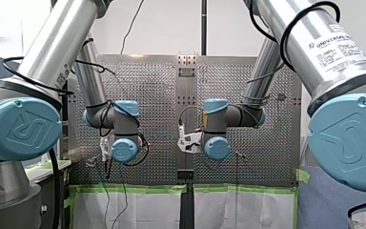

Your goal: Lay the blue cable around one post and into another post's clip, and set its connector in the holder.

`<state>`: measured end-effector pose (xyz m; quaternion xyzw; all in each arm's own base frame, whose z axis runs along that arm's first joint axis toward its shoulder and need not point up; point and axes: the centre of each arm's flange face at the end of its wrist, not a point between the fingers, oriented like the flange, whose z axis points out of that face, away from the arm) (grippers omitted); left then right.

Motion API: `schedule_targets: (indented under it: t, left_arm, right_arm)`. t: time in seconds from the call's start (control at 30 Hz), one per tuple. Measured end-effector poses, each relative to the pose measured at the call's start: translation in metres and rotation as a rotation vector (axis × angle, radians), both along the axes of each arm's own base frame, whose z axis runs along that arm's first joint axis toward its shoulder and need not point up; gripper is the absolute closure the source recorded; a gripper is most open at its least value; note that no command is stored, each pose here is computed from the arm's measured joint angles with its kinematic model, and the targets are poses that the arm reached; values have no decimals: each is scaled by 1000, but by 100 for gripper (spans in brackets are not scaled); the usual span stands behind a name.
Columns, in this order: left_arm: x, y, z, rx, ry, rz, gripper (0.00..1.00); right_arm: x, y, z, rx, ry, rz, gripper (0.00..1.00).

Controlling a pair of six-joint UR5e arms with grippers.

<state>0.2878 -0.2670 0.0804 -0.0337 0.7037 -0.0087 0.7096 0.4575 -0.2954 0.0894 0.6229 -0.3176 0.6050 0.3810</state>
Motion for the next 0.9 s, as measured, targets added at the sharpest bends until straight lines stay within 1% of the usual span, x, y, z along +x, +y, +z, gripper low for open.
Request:
schedule_targets:
  t: [0.17,0.23,0.7,0.9]
  left_arm:
    - [4,1,-2,1,-2,6,100]
    - [5,2,-7,5,5,9,100]
    - [-5,8,-52,64,102,11,100]
    - [-6,9,-55,69,110,11,100]
  right_arm:
    - [0,0,0,0,0,-1,100]
    - [0,0,0,0,0,-1,100]
    - [0,0,0,0,0,-1,100]
    - [0,0,0,0,0,-1,100]
